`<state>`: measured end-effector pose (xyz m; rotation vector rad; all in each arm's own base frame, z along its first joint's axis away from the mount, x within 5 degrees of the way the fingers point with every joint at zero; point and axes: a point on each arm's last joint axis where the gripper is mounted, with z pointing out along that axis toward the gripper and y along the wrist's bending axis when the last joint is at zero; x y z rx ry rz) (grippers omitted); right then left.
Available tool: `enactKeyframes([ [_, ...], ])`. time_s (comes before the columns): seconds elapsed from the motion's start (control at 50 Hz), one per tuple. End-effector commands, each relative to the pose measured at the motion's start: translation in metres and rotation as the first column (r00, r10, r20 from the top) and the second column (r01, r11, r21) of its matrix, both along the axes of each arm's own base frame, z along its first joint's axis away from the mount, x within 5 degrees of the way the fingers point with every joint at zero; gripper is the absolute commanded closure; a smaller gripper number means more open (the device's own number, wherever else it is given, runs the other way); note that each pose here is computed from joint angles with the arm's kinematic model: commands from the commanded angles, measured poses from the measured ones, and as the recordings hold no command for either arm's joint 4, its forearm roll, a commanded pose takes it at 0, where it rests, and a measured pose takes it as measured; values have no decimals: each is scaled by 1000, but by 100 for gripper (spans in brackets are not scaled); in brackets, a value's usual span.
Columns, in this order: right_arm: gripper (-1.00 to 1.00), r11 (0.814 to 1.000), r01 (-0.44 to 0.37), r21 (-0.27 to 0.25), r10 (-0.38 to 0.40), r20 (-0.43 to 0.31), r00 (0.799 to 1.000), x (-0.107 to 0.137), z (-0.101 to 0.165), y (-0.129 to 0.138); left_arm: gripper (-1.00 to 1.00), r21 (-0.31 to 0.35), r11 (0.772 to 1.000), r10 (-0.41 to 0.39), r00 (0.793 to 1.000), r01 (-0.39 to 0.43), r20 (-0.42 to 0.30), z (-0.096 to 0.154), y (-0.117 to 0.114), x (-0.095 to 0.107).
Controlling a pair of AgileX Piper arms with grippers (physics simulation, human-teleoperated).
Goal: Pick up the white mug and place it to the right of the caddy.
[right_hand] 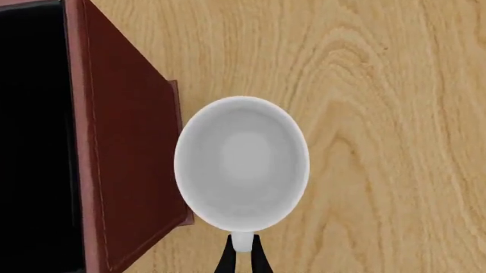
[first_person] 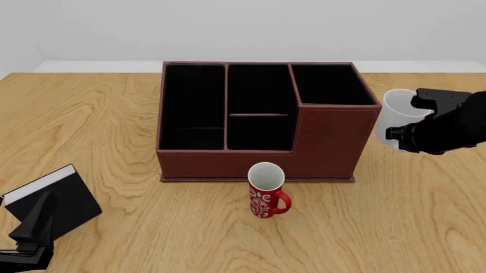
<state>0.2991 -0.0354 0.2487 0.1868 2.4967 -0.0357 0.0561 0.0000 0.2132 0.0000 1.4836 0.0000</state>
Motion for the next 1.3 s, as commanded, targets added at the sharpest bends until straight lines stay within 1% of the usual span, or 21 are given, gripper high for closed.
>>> enactKeyframes([
  [0.02, 100, 1000, 2, 9, -2, -1, 1000, 1, -6, 3, -100, 0, 1000, 0, 1000, 0, 0, 0, 0, 0],
  [0.42, 100, 1000, 3, 17, -3, -20, 1000, -2, -23, 5, -100, 0, 1000, 0, 1000, 0, 0, 0, 0, 0],
  [0.68, 100, 1000, 6, 26, -5, -40, 999, -2, -40, 8, -100, 0, 1000, 0, 1000, 0, 0, 0, 0, 0],
  [0.94, 100, 999, 11, 36, -10, -49, 999, -5, -49, 11, -100, 0, 1000, 0, 1000, 0, 0, 0, 0, 0],
  [1.08, 100, 999, 17, 42, -15, -59, 998, -5, -59, 11, -100, 0, 1000, 0, 1000, 0, 0, 0, 0, 0],
  [1.3, 100, 999, 23, 48, -20, -65, 998, -5, -65, 12, -100, 0, 1000, 0, 1000, 0, 0, 0, 0, 0],
])
